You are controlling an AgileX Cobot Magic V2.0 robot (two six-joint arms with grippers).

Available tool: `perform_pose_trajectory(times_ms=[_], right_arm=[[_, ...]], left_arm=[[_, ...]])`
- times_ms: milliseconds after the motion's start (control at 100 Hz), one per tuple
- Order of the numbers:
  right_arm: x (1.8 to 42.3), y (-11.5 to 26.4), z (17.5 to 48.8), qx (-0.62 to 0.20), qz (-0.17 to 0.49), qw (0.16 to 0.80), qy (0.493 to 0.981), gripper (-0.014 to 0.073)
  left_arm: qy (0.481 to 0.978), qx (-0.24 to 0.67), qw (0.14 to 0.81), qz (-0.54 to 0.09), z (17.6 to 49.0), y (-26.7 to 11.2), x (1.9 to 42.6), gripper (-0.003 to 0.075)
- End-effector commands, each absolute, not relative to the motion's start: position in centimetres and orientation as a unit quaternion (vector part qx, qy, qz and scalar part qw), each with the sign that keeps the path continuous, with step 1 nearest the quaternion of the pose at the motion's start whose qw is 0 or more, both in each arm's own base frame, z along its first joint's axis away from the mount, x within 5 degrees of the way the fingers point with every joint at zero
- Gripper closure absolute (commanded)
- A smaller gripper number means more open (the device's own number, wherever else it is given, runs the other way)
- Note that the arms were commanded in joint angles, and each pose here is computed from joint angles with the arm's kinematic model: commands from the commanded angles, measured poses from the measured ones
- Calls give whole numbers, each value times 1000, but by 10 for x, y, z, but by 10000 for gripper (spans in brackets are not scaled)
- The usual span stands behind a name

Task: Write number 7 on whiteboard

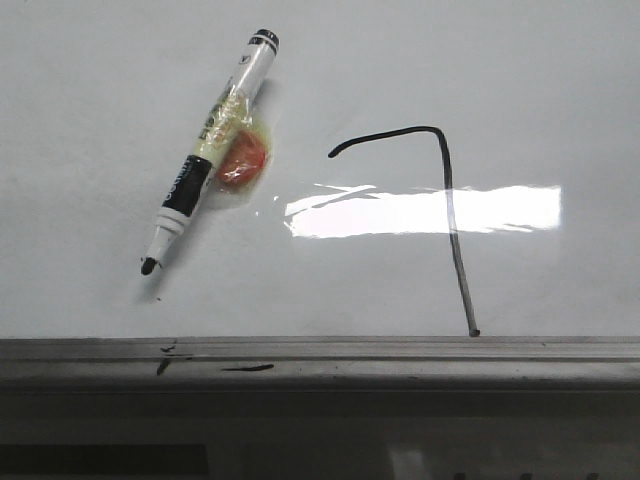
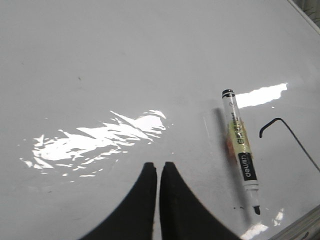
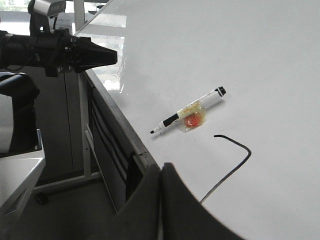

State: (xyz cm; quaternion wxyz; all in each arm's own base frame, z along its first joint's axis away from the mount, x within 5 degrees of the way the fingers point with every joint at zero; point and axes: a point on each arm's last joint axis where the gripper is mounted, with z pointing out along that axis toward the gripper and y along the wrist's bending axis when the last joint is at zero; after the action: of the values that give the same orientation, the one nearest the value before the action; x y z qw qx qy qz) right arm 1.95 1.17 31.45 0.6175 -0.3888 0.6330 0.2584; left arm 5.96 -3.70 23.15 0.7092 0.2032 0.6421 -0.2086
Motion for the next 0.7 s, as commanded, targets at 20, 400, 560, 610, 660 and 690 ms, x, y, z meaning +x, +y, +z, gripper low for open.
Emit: perform_pose_trajectory(times_ms=[20,400,560,610,660,690], right_arm=[[19,12,327,-380,264,646,606,638],[19,12,327,-380,264,646,606,638],[19,12,327,-380,264,646,606,638],[19,12,327,-380,264,646,606,638],[19,12,327,-380,264,646,606,638],[19,12,327,-380,264,646,606,638]], left_arm=[[636,203,720,-190,226,-35,57,741],[765,111,627,-99,183,-18,57,741],[761,90,634,-100,183,-15,53,741],[756,86,641,-98,184,-14,52,741],[753,83,646,-97,185,-14,52,741],[754,82,645,-95,184,-14,52,741]])
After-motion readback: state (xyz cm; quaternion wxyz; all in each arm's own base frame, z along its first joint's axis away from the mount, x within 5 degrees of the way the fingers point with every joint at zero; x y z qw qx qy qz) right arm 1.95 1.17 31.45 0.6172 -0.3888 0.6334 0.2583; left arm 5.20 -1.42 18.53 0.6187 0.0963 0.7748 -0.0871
